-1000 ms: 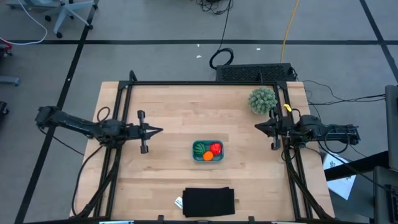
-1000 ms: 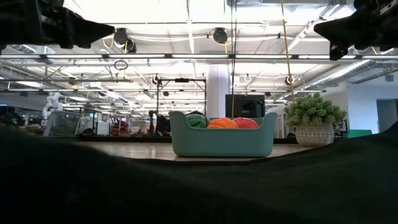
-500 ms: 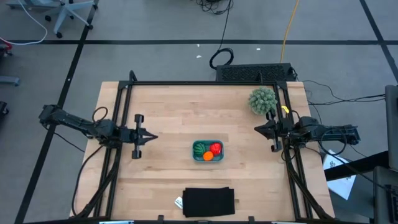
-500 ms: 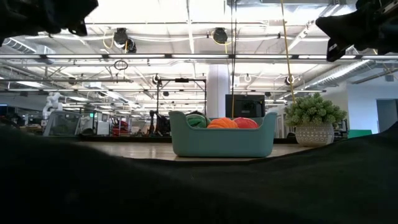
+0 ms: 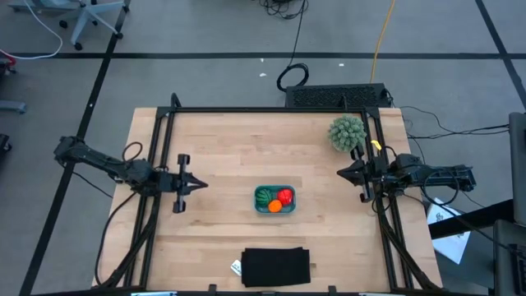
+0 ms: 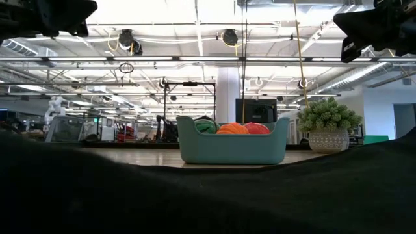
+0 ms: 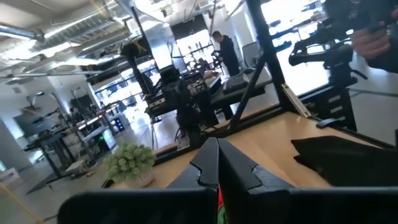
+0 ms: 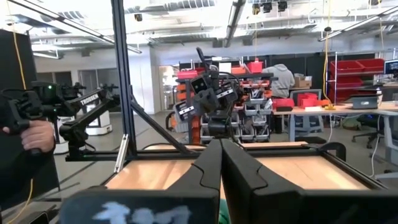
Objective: Pick and placing Produce into tupperware
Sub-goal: Return to Home Position
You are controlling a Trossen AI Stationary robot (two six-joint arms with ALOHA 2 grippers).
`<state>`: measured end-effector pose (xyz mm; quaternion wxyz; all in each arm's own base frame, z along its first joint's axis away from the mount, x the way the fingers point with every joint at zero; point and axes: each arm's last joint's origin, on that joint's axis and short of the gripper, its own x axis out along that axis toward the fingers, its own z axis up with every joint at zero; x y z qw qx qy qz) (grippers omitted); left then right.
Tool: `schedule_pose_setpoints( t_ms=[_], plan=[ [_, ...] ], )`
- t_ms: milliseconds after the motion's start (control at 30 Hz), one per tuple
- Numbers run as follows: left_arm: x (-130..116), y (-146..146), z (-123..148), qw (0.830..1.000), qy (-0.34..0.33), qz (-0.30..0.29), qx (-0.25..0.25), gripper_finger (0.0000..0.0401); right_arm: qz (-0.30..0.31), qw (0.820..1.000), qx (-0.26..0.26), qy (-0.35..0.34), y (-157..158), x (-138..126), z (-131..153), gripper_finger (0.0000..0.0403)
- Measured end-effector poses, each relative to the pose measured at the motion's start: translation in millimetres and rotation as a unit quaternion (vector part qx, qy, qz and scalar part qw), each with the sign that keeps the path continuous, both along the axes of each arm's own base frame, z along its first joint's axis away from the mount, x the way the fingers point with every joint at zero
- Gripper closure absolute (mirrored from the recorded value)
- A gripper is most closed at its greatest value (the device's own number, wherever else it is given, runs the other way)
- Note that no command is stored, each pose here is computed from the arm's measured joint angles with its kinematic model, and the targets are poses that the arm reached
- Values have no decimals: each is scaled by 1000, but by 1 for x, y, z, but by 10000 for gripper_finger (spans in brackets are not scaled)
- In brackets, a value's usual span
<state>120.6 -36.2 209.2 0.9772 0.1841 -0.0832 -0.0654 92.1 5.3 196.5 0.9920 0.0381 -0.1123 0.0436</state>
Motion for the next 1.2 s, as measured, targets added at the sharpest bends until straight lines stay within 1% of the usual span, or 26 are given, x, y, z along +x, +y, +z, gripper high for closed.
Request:
schedule_pose_setpoints(
  t_ms=[167,367,500,600,767,933,1067,1200],
  plan=[
    [-4,3,0,999,6,28,-16,401,-1,1000,-2,2,0,0,0,403],
    [-11,6,5,998,-17,37,-39,401,-2,1000,-3,1,0,0,0,403],
    [-13,9,2,998,-5,59,-29,401,-2,1000,-5,-1,0,0,0,403],
    [-14,10,2,998,-2,64,-17,401,-2,1000,-5,0,0,0,0,403],
    [-13,13,-1,999,11,50,1,401,-2,1000,-5,0,0,0,0,403],
    [-11,19,-3,999,19,35,-17,401,-2,1000,-6,0,0,0,0,403],
    [-11,20,-3,999,21,4,-24,399,-1,1000,-5,3,0,0,-1,403],
    [-11,21,-3,999,24,4,-29,400,-1,1000,-4,4,0,0,-1,403]
  ],
)
